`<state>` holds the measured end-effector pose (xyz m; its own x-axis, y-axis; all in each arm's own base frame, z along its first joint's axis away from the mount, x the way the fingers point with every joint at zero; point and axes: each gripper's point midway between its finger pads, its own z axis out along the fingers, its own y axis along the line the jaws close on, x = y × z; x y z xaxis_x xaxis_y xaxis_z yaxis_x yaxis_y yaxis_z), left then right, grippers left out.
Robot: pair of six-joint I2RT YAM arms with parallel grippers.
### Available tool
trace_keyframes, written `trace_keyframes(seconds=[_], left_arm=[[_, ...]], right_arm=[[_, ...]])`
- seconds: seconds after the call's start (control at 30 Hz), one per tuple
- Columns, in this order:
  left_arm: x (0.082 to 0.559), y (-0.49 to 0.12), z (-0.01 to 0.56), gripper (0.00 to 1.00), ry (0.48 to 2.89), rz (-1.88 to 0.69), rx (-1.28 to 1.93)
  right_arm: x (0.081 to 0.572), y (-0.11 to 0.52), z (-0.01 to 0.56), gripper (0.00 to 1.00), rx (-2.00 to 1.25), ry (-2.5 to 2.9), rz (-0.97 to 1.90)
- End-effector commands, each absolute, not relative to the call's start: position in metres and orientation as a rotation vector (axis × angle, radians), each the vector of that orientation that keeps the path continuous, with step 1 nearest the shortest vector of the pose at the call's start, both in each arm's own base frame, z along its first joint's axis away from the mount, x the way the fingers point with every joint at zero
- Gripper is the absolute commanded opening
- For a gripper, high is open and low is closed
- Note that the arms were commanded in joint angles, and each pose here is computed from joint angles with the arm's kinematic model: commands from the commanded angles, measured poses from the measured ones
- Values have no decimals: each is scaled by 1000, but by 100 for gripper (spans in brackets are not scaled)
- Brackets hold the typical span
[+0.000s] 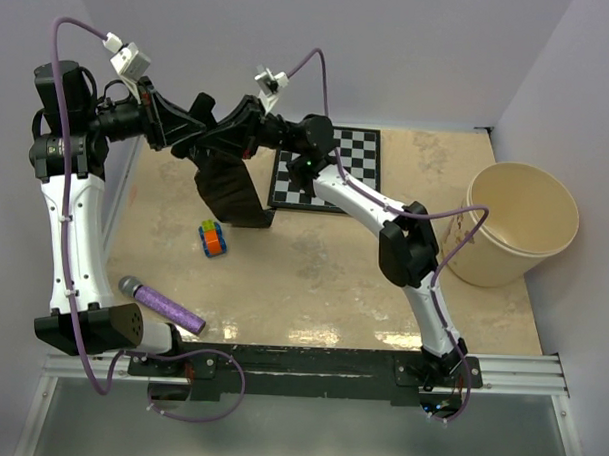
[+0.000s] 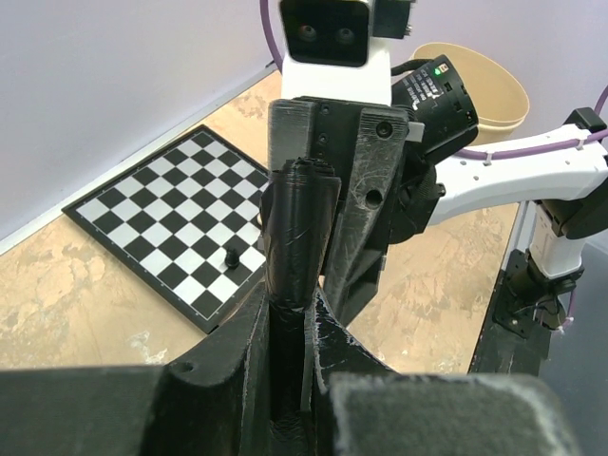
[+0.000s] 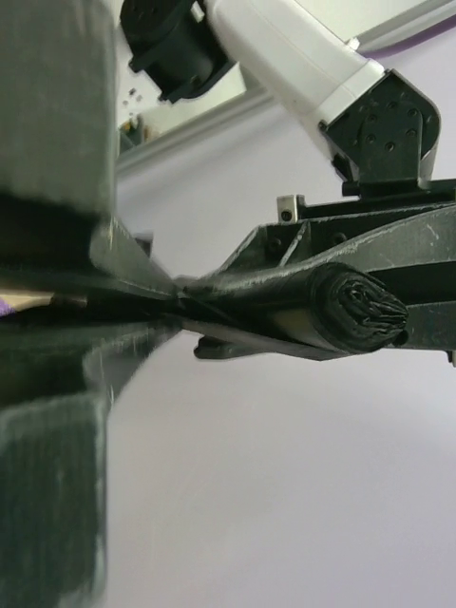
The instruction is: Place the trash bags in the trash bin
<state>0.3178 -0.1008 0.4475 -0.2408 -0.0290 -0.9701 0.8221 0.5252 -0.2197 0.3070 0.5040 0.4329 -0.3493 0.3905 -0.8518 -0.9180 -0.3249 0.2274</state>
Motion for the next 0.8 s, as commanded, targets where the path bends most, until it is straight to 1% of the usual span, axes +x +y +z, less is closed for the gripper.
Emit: trace_keyframes(seconds=[0.0, 0.17, 0.33, 0.43, 0.63, 0.77], left_arm=[[312, -103, 460, 0, 1570, -870, 733], [319, -98, 458, 0, 1583, -826, 715], [326, -93, 450, 0, 1620, -787, 686], [330, -90, 443, 0, 1644, -780, 670], [342, -91, 437, 0, 1670, -869, 601], [367, -86, 426, 0, 1707, -913, 541]], right_arm=[[292, 490, 469, 0, -863, 825, 1814], [291, 482, 475, 0, -826, 837, 1838], [286, 459, 487, 0, -763, 831, 1892], [269, 445, 505, 0, -784, 748, 1927], [248, 427, 536, 0, -763, 623, 2030], [206, 397, 562, 0, -819, 368, 2087]])
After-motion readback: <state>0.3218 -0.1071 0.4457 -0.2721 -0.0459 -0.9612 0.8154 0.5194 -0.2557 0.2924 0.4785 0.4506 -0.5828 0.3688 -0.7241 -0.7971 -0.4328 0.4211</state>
